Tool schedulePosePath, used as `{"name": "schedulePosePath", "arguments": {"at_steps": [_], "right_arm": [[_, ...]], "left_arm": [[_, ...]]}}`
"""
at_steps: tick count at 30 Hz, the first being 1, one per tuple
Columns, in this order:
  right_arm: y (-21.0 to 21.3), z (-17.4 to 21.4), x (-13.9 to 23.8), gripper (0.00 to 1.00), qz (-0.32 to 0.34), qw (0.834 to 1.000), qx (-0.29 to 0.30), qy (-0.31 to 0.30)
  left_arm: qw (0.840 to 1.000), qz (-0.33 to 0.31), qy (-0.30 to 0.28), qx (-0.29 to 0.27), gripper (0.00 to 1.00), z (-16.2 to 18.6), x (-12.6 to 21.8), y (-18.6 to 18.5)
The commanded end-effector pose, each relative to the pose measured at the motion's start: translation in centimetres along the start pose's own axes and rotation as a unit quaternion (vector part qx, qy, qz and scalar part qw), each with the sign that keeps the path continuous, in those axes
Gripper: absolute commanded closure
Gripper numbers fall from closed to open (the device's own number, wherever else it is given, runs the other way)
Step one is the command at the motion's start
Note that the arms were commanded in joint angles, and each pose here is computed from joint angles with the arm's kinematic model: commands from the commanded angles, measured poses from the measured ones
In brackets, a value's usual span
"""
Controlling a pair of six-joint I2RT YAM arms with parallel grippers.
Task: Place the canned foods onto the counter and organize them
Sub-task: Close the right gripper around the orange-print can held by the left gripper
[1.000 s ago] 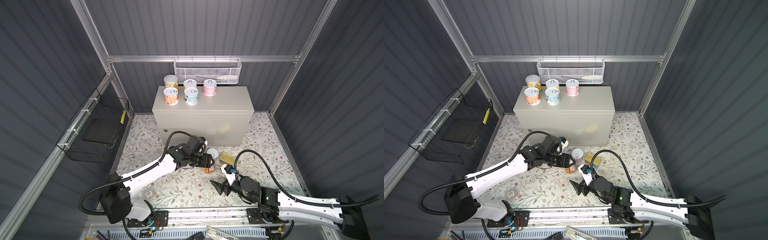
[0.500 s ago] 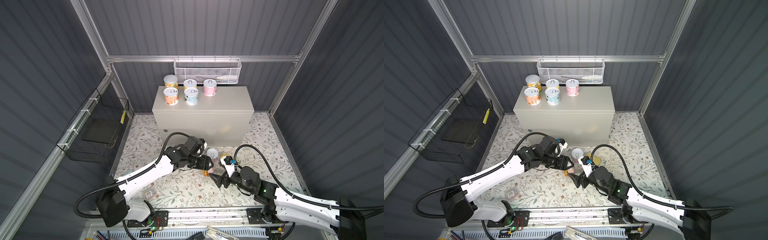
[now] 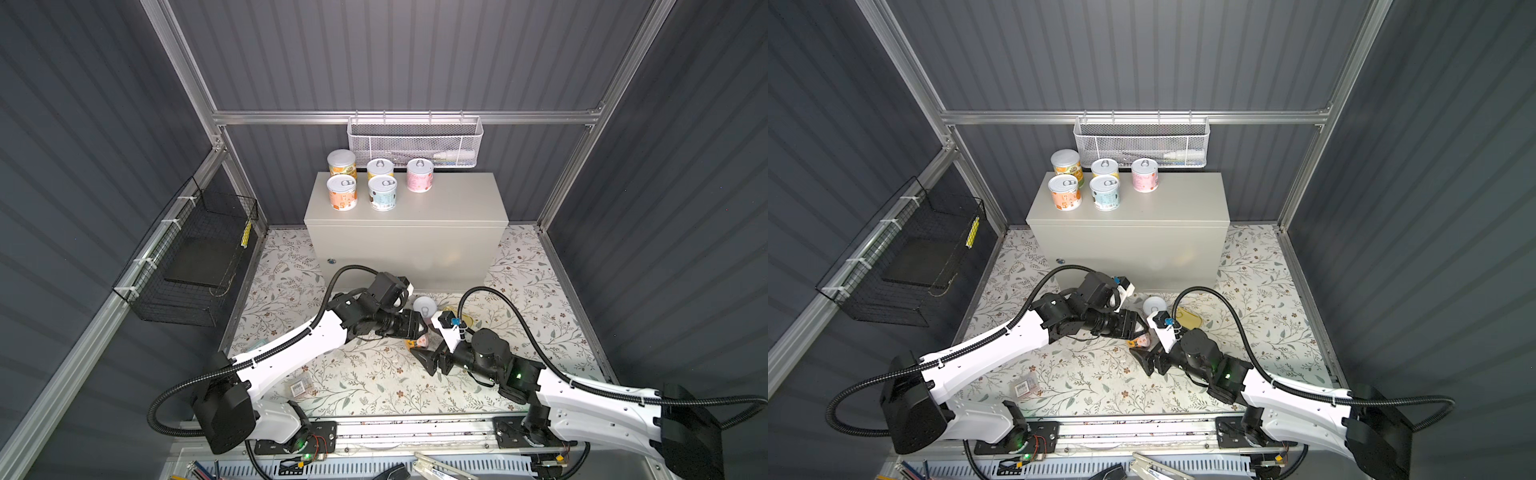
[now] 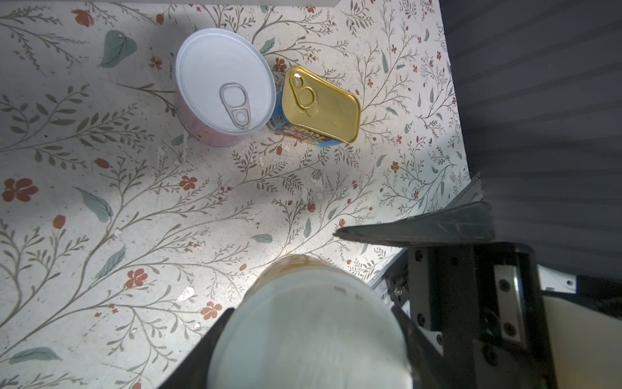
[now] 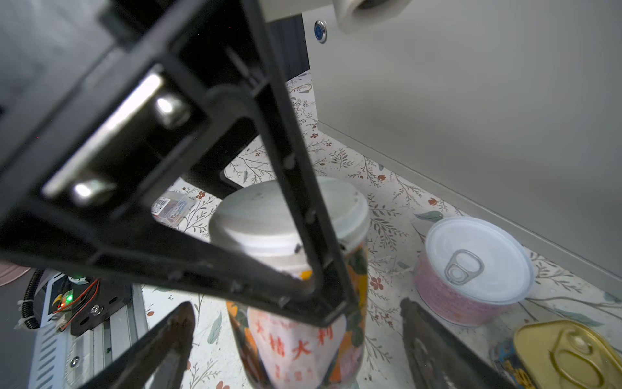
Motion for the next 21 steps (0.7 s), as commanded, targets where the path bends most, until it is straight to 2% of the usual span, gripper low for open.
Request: {"name": "schedulePosePath", "arguments": {"at_steps": [1, 7, 11, 21], "right_arm": [[0.2, -1.4, -0.6, 0.04, 0.004, 0.999, 0.010, -0.032], [-0.3, -1.5, -1.3, 0.06, 0.030, 0.998, 0.015, -0.059], [-0.4, -1.8, -1.6, 0.14, 0.034, 0.997, 0.012, -0.072], [-0.8, -1.4, -2.5, 0.13, 0.071, 0.995, 0.019, -0.072]], "left_arm": [[0.999, 0.036, -0.036, 0.003, 0.54, -0.8, 1.2, -1.1], [0.998, 0.032, -0.047, 0.017, 0.54, -0.7, 1.5, -1.0], [0.998, 0.033, -0.044, 0.023, 0.54, -0.7, 1.7, -1.1], [0.997, 0.048, -0.039, 0.038, 0.54, -1.1, 1.2, -1.4]]}}
Point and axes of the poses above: each gripper's point midway between its finger pads, its own x axis back along the fingers, its own y axis along the line the jaws close on, z = x × y, the point moved 9 cm from there along x, back along the fingers, and after that the axes turned 6 degrees about -x, right-handed, at the moved point
